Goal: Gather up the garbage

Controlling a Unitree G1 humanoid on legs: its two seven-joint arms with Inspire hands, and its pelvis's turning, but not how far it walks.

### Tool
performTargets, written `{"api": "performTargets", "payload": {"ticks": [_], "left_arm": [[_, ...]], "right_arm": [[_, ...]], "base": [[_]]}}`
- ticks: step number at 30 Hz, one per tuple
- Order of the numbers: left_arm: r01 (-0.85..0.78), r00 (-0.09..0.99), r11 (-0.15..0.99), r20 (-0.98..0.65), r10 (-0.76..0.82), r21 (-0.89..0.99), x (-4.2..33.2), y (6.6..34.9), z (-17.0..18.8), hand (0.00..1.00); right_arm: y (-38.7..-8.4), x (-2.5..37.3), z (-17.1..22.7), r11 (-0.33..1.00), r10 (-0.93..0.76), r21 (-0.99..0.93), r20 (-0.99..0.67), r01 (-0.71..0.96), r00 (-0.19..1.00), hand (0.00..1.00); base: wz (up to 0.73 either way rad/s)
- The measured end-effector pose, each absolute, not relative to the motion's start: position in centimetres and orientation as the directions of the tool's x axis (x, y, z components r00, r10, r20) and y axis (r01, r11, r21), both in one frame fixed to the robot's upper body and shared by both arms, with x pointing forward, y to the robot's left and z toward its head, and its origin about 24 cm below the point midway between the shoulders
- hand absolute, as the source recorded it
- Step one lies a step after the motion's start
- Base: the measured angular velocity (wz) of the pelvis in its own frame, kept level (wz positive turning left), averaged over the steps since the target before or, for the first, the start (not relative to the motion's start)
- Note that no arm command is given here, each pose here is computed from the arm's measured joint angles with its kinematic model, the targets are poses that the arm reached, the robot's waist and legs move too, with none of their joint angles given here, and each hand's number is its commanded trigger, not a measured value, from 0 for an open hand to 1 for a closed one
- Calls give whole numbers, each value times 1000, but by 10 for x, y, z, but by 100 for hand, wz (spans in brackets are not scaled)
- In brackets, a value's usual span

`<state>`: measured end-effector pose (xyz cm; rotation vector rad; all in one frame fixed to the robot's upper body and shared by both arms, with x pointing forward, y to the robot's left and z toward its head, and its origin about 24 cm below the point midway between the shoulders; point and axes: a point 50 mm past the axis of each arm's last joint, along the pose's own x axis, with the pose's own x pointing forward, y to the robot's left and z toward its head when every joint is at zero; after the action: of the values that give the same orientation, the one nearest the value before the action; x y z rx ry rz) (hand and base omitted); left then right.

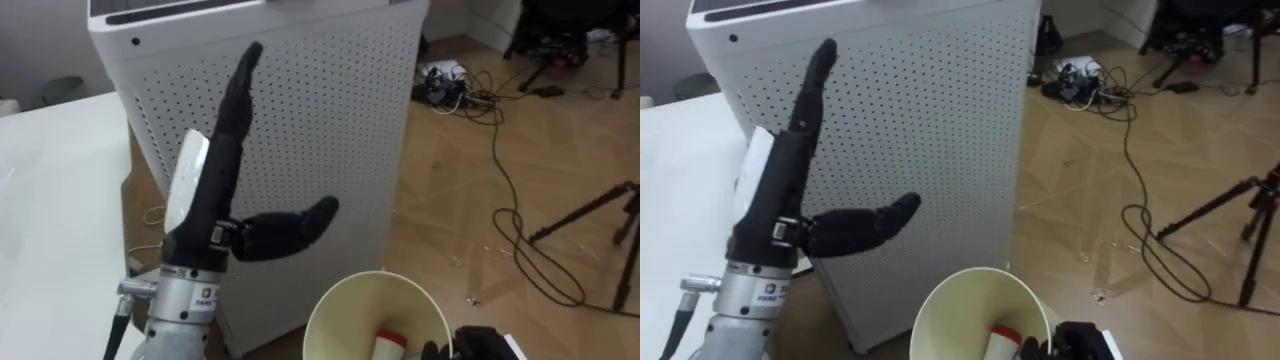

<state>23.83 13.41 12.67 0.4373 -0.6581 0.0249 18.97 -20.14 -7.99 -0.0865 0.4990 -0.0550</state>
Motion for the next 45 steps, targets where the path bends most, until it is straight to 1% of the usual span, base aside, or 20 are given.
{"api": "performTargets", "payload": {"ticks": [7, 13, 19, 22, 28, 34, 37, 40, 45], "left_arm": [[-226, 774, 891, 628, -82, 395, 237, 137, 129, 0], [-263, 772, 876, 633, -61, 405, 236, 144, 127, 0], [-277, 750, 892, 661, -32, 357, 235, 141, 122, 0], [-324, 743, 865, 669, -18, 383, 232, 145, 118, 0], [-338, 739, 852, 674, -22, 399, 230, 149, 117, 0], [-352, 699, 855, 715, -32, 382, 232, 146, 126, 0], [-378, 651, 857, 759, -24, 351, 238, 145, 138, 0], [-422, 616, 848, 788, 10, 320, 238, 147, 142, 0], [-450, 541, 835, 841, -27, 317, 238, 139, 152, 0]], "right_arm": [[-200, 189, -81, 997, -24, -77, -486, -16, 874, 100], [-189, 186, -85, 995, 54, -49, -502, -90, 863, 100], [-208, 176, -95, 995, -24, -91, -558, -33, 830, 100], [-209, 170, -99, 995, -24, -91, -581, -36, 814, 100], [-212, 168, -100, 993, -42, -113, -583, -30, 811, 100], [-210, 168, -99, 994, -35, -105, -580, -32, 814, 100], [-206, 170, -98, 995, -27, -93, -573, -33, 819, 100], [-202, 175, -92, 994, -11, -99, -544, -51, 839, 100], [-202, 176, -88, 993, -7, -104, -523, -56, 852, 100]], "base": [[-16], [-28], [-8], [-30], [-2], [10], [17], [3], [20]]}}
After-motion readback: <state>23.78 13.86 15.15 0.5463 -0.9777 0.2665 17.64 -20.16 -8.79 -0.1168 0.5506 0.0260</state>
